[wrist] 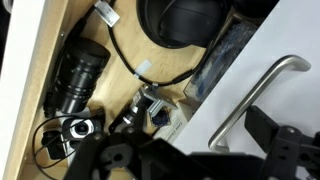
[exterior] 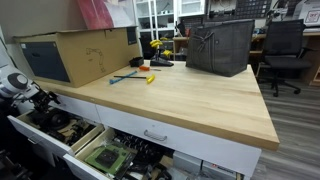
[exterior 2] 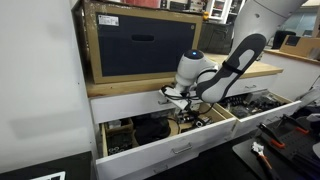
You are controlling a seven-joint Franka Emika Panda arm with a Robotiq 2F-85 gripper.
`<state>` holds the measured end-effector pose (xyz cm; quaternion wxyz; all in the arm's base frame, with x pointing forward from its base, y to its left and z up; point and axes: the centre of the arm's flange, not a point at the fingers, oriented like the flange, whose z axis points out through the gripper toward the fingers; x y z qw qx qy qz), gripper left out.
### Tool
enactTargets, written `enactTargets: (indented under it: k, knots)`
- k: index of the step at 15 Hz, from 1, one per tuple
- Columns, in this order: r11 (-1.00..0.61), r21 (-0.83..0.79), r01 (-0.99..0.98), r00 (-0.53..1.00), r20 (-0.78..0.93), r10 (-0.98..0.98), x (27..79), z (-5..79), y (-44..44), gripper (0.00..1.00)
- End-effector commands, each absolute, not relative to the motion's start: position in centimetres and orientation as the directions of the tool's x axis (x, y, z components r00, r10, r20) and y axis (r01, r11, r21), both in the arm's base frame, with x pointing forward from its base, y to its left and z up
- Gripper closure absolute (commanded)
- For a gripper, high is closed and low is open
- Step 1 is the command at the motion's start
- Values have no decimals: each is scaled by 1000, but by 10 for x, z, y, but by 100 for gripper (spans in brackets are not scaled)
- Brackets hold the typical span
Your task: Pull the top drawer on the left
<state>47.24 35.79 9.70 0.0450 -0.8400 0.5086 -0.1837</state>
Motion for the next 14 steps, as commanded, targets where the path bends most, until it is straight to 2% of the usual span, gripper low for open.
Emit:
enactTargets:
  k: [1,5,14]
  knots:
    - [-406,-354,-843,319,280,-905,471,94,361,0]
    - [-357,-396,-846,243,309,-920,461,88,362,0]
    - [-283,-320,-904,209,248,-946,449,49,353,0]
